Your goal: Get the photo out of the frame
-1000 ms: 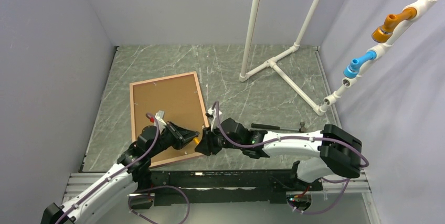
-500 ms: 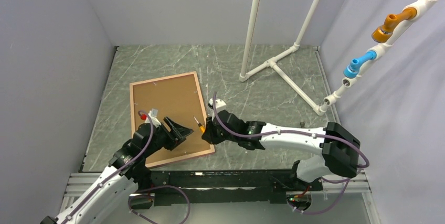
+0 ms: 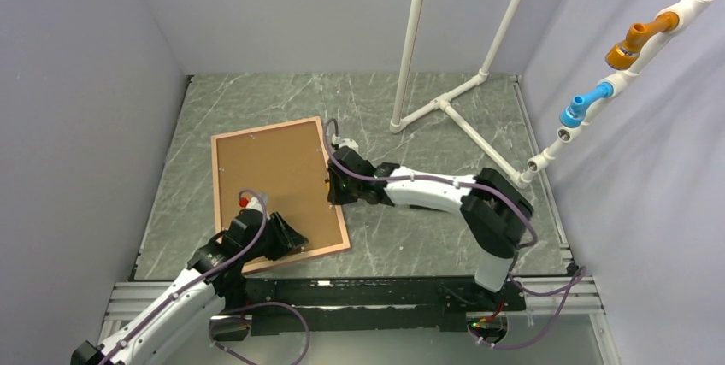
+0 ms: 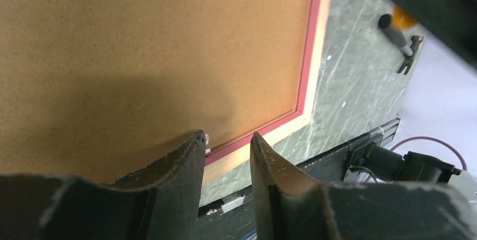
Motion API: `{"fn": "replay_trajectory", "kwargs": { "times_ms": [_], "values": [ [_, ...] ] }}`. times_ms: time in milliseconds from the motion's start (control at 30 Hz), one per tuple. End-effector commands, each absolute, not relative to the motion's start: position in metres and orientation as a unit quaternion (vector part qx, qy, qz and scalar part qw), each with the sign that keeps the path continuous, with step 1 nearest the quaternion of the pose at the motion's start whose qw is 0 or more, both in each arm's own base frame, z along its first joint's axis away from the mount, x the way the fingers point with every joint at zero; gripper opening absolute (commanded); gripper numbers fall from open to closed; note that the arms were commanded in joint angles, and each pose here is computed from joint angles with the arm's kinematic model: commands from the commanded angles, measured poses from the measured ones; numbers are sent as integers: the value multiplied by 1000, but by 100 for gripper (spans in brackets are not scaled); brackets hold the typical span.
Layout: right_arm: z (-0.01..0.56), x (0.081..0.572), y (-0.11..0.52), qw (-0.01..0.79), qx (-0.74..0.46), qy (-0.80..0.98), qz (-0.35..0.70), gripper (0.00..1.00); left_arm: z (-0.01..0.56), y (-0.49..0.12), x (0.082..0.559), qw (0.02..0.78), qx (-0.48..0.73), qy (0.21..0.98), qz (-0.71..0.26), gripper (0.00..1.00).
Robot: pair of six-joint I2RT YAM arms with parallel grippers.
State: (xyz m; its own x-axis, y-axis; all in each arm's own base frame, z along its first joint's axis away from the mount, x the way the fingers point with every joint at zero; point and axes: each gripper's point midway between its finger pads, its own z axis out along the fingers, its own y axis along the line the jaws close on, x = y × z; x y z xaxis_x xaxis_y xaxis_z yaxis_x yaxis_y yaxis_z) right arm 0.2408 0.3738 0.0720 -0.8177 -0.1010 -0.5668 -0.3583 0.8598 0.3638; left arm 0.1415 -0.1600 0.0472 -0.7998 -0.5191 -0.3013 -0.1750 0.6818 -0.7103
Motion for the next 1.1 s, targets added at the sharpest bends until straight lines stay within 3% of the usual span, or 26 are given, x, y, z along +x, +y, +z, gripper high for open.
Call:
{"fn": "replay_trajectory", "kwargs": {
  "times_ms": [0,433,733,1067],
  "values": [
    [78,266,389,265,-105,930,232,0,50,-171,144,250,-174,874,-378,37],
    [43,303,388,223,-3,960,169,0,36,-177,134,231,-165,873,-397,25],
    [35,318,388,209,26,965,155,0,55,-187,129,233,-120,863,-431,26],
    [28,333,398,205,32,967,147,0,25,-183,116,199,-130,876,-419,23]
  ]
}}
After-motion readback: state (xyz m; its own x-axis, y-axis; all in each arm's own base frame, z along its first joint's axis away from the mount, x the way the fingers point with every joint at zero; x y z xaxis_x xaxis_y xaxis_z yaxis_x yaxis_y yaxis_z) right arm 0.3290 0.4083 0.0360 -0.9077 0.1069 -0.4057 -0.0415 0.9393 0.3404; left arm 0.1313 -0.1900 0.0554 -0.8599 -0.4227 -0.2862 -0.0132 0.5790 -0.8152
